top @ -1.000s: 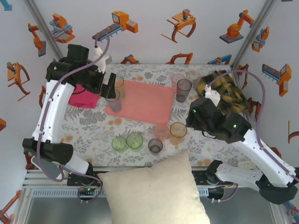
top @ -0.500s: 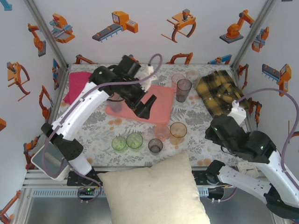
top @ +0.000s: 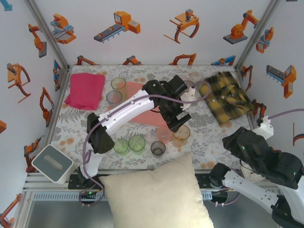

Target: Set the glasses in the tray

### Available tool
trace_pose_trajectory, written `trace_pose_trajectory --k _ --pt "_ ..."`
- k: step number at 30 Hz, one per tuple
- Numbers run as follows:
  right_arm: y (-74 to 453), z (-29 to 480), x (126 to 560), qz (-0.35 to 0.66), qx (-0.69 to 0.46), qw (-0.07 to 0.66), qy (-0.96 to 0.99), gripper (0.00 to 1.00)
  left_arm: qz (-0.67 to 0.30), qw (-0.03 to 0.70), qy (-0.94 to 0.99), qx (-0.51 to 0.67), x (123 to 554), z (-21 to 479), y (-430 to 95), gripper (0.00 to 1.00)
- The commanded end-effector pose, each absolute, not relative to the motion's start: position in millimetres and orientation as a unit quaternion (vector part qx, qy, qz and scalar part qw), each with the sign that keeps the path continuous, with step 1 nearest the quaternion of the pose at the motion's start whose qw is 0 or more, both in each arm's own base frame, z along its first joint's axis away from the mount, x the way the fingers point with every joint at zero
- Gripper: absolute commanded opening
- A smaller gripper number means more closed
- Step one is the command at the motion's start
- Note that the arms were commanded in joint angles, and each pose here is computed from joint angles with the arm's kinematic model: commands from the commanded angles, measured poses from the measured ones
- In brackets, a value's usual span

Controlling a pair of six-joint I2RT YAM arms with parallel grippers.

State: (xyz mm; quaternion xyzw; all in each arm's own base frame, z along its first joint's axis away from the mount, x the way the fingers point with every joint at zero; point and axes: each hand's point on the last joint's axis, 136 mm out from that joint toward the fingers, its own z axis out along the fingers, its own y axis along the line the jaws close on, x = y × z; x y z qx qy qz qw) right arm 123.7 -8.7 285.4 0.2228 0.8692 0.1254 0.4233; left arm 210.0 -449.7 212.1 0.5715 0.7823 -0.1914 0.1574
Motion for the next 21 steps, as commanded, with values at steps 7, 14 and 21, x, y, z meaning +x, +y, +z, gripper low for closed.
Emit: trace_pose_trajectory --k 7,14,21 --pt "-4.1 283.0 129.8 0.129 0.234 0.427 0.864 0.47 -0.184 0.175 0.777 0.576 215.9 199.0 -471.2 0.73" --pt "-2.2 283.4 133.3 0.141 0.239 0.438 0.855 0.47 -0.170 0.184 0.781 0.572 219.5 183.0 -479.5 0.66" --pt "-2.6 281.7 133.7 0.158 0.249 0.447 0.845 0.46 -0.161 0.189 0.779 0.576 222.1 169.6 -488.9 0.58"
